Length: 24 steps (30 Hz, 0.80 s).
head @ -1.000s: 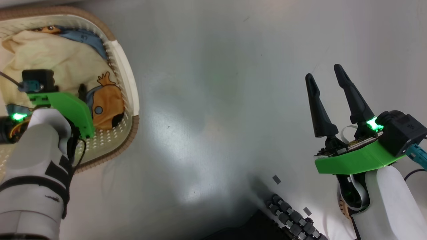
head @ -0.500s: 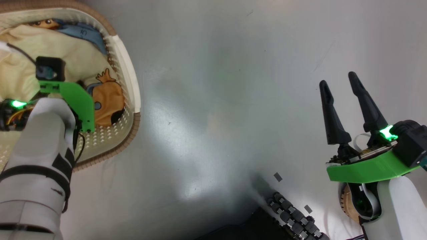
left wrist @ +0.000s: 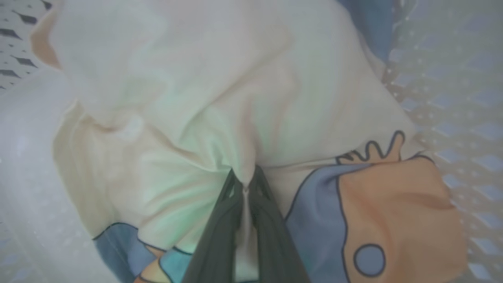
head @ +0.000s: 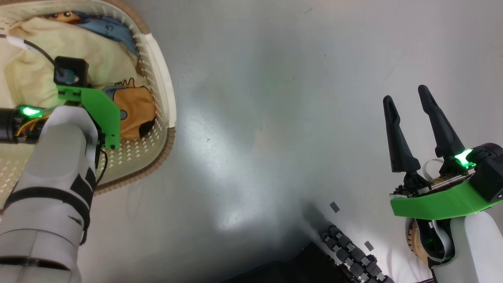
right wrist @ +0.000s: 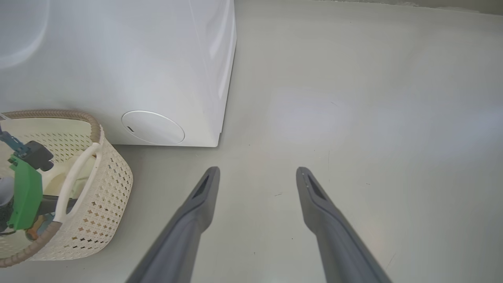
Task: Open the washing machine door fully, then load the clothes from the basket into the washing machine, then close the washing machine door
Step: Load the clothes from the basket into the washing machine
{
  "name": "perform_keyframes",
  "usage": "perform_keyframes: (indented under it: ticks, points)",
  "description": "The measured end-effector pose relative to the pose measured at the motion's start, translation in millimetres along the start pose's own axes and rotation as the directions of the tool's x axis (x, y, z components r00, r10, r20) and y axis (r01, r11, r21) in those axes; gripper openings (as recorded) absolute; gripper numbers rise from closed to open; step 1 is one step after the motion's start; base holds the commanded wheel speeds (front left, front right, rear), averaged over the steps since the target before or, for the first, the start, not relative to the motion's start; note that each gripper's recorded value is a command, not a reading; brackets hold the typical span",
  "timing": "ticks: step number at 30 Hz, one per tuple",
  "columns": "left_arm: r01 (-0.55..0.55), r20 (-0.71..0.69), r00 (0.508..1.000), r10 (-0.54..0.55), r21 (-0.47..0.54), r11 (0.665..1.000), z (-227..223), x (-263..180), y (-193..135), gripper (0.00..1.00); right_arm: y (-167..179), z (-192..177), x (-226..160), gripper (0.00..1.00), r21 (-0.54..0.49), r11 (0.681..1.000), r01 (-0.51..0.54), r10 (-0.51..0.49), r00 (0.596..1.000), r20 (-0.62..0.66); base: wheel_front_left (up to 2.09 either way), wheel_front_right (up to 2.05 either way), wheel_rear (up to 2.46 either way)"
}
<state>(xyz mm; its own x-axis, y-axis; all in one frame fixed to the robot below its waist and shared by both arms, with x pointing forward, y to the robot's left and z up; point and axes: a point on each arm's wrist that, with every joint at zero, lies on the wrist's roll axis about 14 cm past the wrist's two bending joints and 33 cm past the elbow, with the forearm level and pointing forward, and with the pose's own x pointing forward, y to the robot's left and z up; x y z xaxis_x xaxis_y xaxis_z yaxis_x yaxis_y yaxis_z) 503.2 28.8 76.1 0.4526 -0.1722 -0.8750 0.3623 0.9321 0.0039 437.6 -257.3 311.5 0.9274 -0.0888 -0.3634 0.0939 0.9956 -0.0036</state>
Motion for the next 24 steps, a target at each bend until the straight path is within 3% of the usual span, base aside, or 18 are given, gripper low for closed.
perform_keyframes:
  ticks: [8,14,24]
  points:
    - [-0.009,0.046,0.999,0.011,-0.045,0.999,3.2,0.2,5.8,0.0,5.2,-5.9,3.8,1.0,0.008,1.0,-0.015,0.015,1.0,-0.011,0.0,0.0,0.0]
    - [-0.017,0.173,0.984,0.042,-0.139,0.99,25.6,-5.1,14.5,0.0,14.3,8.4,23.0,1.0,0.012,0.999,-0.049,0.049,0.998,0.046,0.0,0.0,0.0]
    - [0.012,0.293,0.954,0.057,-0.228,0.973,44.8,-55.8,12.0,0.0,23.3,39.6,24.7,1.0,0.012,0.996,-0.093,0.091,0.988,0.123,0.0,0.0,0.0]
